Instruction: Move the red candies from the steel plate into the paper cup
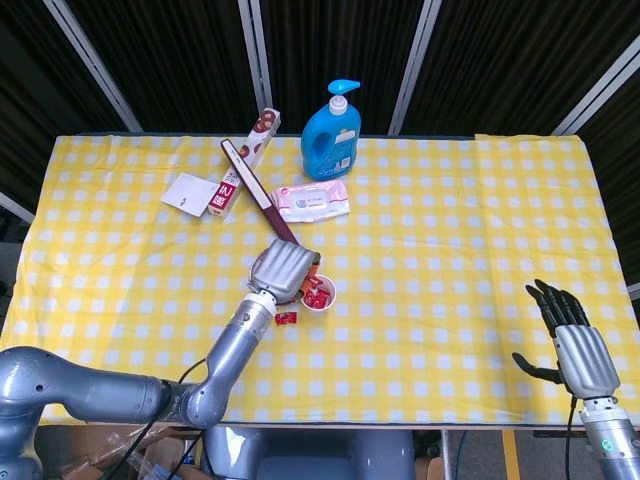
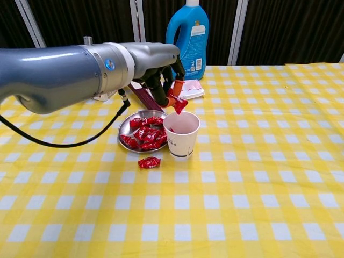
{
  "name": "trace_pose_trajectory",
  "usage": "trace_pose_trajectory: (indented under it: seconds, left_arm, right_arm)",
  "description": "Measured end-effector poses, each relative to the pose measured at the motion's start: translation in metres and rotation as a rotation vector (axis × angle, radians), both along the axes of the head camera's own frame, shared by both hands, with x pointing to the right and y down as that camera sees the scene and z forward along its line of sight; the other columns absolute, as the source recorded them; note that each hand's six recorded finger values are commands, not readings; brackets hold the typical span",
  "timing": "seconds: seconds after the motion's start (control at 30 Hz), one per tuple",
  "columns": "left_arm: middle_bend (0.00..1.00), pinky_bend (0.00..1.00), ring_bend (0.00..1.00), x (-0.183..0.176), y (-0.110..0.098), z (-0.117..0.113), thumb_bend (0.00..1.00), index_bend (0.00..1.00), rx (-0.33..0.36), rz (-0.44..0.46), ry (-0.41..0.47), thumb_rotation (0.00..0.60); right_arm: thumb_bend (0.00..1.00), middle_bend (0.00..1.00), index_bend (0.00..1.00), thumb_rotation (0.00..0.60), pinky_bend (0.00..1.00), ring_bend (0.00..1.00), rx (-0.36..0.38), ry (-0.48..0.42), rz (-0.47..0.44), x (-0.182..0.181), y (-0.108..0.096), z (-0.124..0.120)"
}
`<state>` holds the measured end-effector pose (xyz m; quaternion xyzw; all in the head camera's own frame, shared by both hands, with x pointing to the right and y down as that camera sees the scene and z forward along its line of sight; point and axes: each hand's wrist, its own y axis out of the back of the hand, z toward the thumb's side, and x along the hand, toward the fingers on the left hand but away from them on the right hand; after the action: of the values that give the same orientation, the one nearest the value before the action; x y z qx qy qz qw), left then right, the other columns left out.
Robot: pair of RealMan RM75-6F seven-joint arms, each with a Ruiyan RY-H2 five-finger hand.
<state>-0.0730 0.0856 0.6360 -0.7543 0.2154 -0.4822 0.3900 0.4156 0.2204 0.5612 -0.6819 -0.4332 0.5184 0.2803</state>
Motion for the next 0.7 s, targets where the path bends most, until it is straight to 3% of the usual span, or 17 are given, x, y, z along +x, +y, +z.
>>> trace_pose_trajectory:
  seconds: [0.27, 0.4, 0.7]
  left_arm:
    - [0.62, 0.9, 0.82, 0.014, 0.01, 0.012, 0.31, 0.5, -0.02, 0.025, -0.023, 0.6]
    - [0.54, 0.9, 0.82, 0.01, 0.008, 0.013, 0.26, 0.43, -0.016, 0.019, -0.036, 0.6]
    - [0.49, 0.9, 0.81, -0.019, -0.007, 0.011, 0.25, 0.39, 0.011, -0.04, -0.066, 0.6]
  right_arm:
    - [0.28, 0.0, 0.0, 0.6, 0.0, 0.0, -0.001, -0.007, 0.003, 0.001, -0.001, 0.0]
    - [0.28, 0.0, 0.0, 0.6, 0.0, 0.0, -0.001, -0.008, 0.001, 0.001, 0.0, -0.001]
    - [0.28, 0.0, 0.0, 0.6, 0.0, 0.0, 0.003, -0.004, 0.003, 0.001, 0.0, -0.001]
